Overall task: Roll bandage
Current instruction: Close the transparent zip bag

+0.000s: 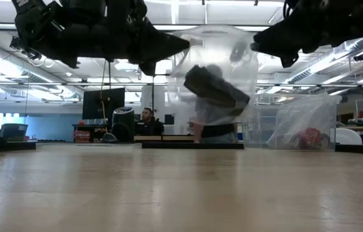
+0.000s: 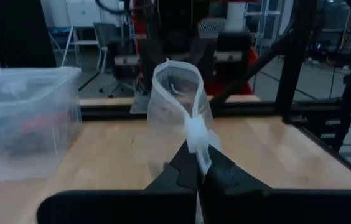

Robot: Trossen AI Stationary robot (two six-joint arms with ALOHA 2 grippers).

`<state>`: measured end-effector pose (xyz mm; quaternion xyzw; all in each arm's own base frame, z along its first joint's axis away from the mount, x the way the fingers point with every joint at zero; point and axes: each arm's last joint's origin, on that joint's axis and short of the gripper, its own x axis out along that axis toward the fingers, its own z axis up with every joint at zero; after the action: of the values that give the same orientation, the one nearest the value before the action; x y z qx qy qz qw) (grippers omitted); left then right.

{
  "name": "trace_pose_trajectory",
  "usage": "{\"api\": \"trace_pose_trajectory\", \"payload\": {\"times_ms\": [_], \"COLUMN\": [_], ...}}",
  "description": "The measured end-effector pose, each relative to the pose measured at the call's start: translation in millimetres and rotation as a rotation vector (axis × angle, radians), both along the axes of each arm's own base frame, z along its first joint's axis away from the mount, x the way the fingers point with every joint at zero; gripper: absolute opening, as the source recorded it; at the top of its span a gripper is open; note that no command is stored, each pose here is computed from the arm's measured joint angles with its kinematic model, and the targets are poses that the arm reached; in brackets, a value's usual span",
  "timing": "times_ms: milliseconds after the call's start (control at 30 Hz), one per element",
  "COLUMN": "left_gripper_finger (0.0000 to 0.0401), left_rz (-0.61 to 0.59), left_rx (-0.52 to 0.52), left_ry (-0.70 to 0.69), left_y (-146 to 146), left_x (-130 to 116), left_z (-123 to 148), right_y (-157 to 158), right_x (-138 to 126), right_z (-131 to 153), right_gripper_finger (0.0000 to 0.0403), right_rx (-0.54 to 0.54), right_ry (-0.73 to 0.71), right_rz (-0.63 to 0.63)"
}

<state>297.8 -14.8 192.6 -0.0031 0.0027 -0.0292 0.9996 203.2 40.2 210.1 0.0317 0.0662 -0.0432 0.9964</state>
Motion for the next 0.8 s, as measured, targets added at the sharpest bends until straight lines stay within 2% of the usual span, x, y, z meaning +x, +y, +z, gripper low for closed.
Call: {"api": "trace_pose_trajectory", "payload": {"times_ms": [100,133,267,467,600,800], "left_gripper_finger": [0.0003,0.0003,0.0003,0.0003,0.0003,0.0003], "left_rz": [0.000,0.000,0.001,-0.003,-0.004,-0.003], "left_rx": [0.001,0.001,0.000,-0.004,-0.004,0.022], "left_ry": [-0.015,-0.014,0.019,0.011,-0.003,0.071], "left_y": [0.0,0.0,0.0,-0.1,-0.2,-1.7], "left_x": [0.0,0.0,0.0,-0.3,6.6,15.7], "left_z": [1.4,1.4,-1.8,0.8,9.9,14.2], "right_y": [-3.0,-3.6,-3.0,-0.5,-0.4,1.2], "right_x": [5.0,5.4,5.6,11.1,21.2,37.6], "right_z": [-1.6,0.5,17.4,40.8,38.9,29.9], "right_gripper_finger": [0.0031,0.0016,0.0006,0.0003,0.0002,0.0001], "right_rx": [-0.010,-0.024,-0.036,-0.064,-0.071,-0.071], "right_ry": [-0.015,-0.036,-0.087,0.007,0.049,0.135], "right_rz": [-0.018,-0.020,0.000,0.030,0.026,0.030]}}
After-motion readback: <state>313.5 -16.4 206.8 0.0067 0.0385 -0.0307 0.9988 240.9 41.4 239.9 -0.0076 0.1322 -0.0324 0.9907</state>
